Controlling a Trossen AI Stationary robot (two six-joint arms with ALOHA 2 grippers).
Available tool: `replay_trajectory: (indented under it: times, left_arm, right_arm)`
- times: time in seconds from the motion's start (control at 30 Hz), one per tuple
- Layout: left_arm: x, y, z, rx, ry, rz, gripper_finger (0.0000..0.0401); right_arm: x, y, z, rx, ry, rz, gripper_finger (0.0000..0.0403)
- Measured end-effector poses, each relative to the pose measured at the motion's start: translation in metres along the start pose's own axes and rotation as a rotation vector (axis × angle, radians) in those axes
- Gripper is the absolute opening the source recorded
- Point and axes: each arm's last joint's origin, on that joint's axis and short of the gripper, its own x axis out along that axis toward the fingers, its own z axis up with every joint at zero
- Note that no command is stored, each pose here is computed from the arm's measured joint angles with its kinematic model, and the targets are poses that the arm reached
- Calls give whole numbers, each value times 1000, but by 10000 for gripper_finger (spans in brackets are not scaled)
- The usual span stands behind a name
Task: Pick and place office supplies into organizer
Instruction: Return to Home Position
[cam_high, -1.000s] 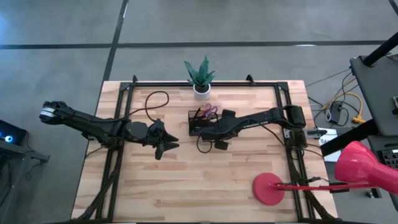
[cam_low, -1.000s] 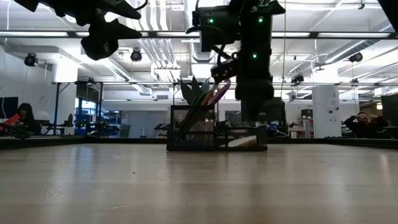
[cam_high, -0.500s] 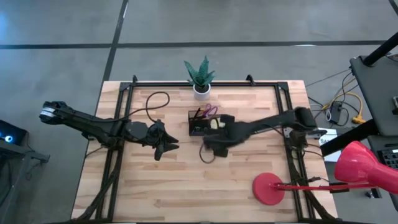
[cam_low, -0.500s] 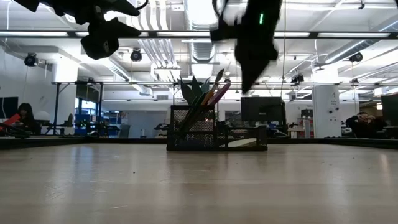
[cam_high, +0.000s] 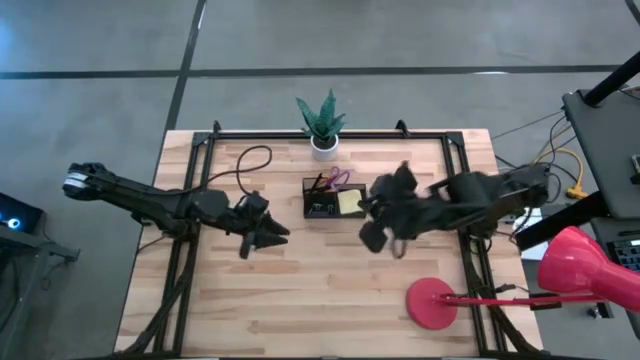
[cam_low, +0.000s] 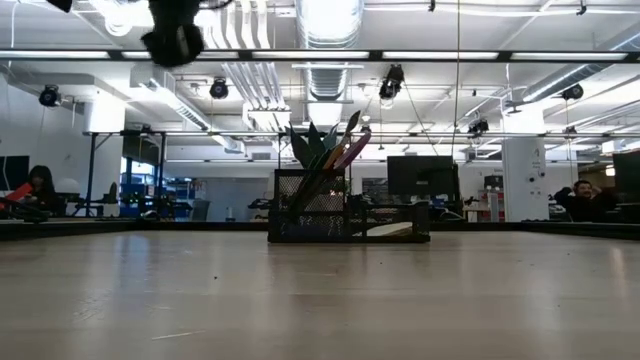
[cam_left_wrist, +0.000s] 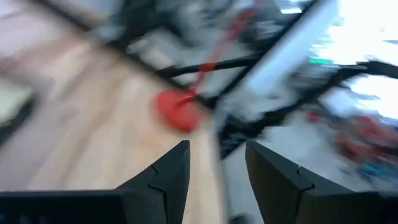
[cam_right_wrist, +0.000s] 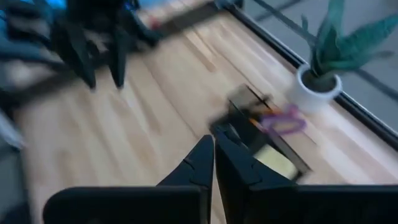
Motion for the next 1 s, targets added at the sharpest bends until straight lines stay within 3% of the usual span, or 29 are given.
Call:
replay_trajectory:
  times: [0.07, 0.2, 0.33, 0.47, 0.53, 0.63, 0.77, 0.9, 1.0]
  left_arm:
    - [-2, -9, 7, 58, -26, -145, 141]
    - [-10, -25, 17, 151, -88, -373, 141]
    - [-11, -29, 17, 177, -105, -422, 141]
    - [-3, -27, 8, 205, -69, -402, 141]
    - [2, -24, 6, 209, -69, -371, 141]
    - [8, -21, 4, 240, -59, -352, 141]
    - [10, -16, 5, 288, -70, -334, 141]
    - [6, 4, 10, 291, -103, -271, 141]
    - [-7, 15, 15, 325, -178, -333, 141]
  right_arm:
    - [-17, 1, 7, 13, -50, 69, 9]
    - [-37, 14, 12, -116, -123, 236, 9]
    - [-24, 27, 8, -130, -39, 481, 9]
    - [19, 29, -15, -113, 60, 468, 9]
    - [36, 18, -28, -62, 92, 443, 9]
    - [43, -4, -41, 2, 54, 535, 9]
    - [37, -55, -66, 55, -27, 601, 9]
    - [24, -109, -94, 116, -184, 634, 9]
    - [12, -134, -116, 114, -272, 701, 9]
